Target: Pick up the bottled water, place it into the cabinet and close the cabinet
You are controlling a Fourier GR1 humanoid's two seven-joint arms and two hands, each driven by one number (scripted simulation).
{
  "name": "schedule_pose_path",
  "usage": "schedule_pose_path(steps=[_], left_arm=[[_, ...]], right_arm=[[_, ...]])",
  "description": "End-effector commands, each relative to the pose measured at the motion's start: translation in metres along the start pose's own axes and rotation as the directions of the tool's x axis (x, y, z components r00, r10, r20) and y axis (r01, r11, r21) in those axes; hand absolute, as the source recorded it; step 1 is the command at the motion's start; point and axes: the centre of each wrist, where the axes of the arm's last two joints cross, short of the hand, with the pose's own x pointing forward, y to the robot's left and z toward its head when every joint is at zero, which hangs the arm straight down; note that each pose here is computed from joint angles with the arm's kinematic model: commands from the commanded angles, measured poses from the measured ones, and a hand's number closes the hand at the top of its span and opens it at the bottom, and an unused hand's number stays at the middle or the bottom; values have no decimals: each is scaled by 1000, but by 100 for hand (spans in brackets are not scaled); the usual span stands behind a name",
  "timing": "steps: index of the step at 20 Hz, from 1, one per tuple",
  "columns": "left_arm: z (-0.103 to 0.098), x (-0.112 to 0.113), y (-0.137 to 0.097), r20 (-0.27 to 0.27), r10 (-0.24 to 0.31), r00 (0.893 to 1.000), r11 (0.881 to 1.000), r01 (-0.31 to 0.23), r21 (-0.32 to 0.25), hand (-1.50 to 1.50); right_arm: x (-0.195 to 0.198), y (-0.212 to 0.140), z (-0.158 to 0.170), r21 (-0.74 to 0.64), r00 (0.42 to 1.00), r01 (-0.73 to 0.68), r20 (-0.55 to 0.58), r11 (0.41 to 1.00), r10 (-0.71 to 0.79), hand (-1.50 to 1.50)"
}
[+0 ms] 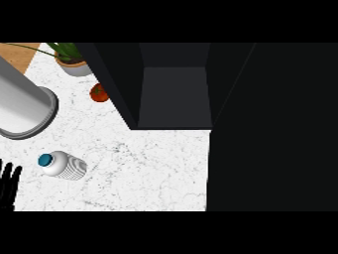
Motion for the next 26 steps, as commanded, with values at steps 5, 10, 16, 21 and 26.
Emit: schedule_pose_path(steps=[5,10,16,21,26], left_arm=[[-28,-43,8,-71,42,997,999,-40,32,-150],[-36,-68,23,-116,97,989,995,-92,46,-150],[-51,-75,36,-131,155,979,987,-149,57,-150],[-36,-110,31,-132,156,979,987,-150,51,-150],[-49,-112,45,-146,167,975,986,-165,27,-150]], right_arm=[[22,-3,-10,8,1000,-4,-5,1000,4,-150],[11,-5,7,-2,1000,15,-2,1000,-15,-150],[-3,-14,20,6,1000,9,12,1000,-9,-150],[-1,-3,4,18,1000,-10,0,1000,10,-150],[4,-9,14,11,1000,-2,16,1000,2,-150]])
